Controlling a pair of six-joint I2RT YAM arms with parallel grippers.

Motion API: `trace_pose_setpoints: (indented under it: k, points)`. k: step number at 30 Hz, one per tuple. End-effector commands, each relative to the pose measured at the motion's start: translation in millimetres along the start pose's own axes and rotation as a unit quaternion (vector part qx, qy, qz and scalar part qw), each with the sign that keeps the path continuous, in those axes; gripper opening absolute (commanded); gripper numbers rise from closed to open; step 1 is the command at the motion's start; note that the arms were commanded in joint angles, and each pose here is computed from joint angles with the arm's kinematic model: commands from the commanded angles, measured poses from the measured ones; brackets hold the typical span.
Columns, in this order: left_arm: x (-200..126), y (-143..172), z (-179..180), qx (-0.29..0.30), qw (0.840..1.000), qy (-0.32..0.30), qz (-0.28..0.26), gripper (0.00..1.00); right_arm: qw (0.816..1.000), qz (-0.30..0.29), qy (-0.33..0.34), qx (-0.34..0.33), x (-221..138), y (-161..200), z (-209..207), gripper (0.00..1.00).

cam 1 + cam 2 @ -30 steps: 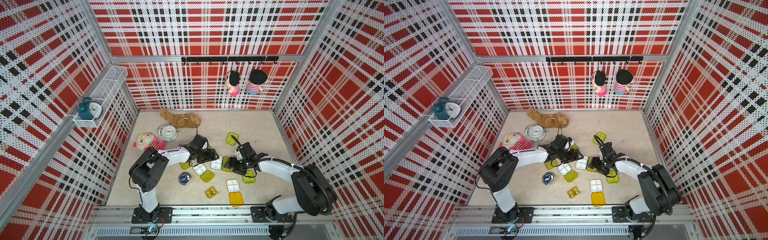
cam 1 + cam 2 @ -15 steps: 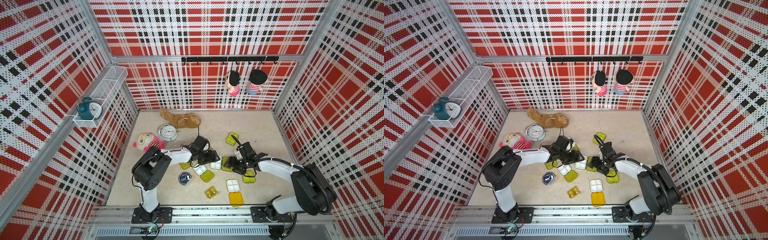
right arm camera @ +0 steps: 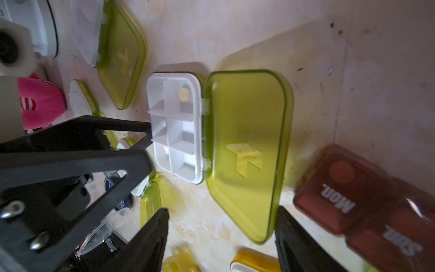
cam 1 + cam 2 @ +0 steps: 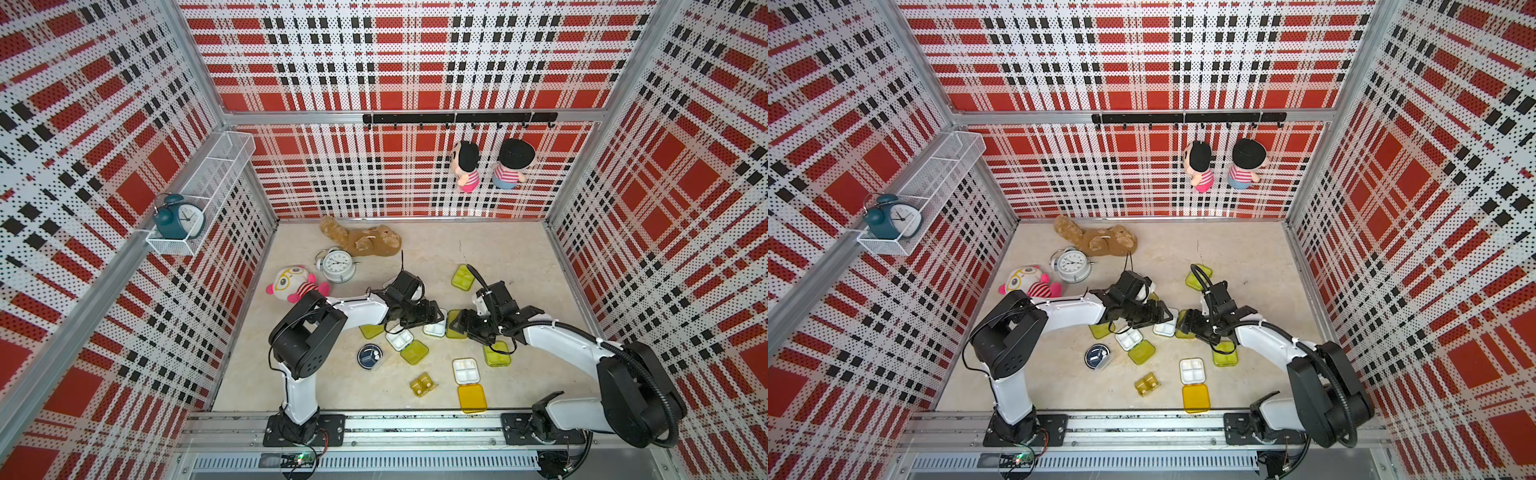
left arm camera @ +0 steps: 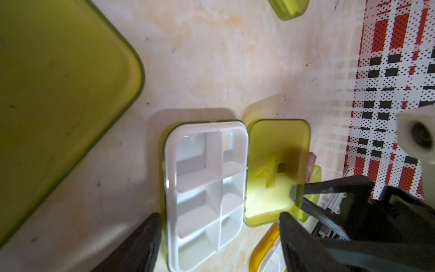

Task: Close pillboxes
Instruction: Close the lid on the pillbox.

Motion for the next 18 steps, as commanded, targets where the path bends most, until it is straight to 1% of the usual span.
trace_pose_setpoints:
  k: [1, 11, 18]
  points:
    - [5.4, 0.3, -17.9, 0.018, 1.0, 0.019, 0.003, 0.8, 0.999, -0.035, -0.022, -0.022, -10.9, -13.5, 13.1, 0.73]
    - [8.3, 0.8, -25.9, 0.021, 0.999, 0.024, 0.004, 0.79, 0.997, -0.047, -0.042, -0.037, -17.8, -20.6, 24.1, 0.73]
    - [7.6, 1.5, -26.3, 0.022, 0.999, 0.025, 0.004, 0.79, 0.997, -0.05, -0.053, -0.033, -15.9, -22.5, 27.1, 0.73]
Point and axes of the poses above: each gripper's point midway between its finger pads, its own x axis out along the fingers, its own z axis along the line the jaws close on, y = z × x, the point moved 3 cm from there along -x, back along the fingers, and after that the axes turned 10 degrees about -x, right-handed, at the moved point
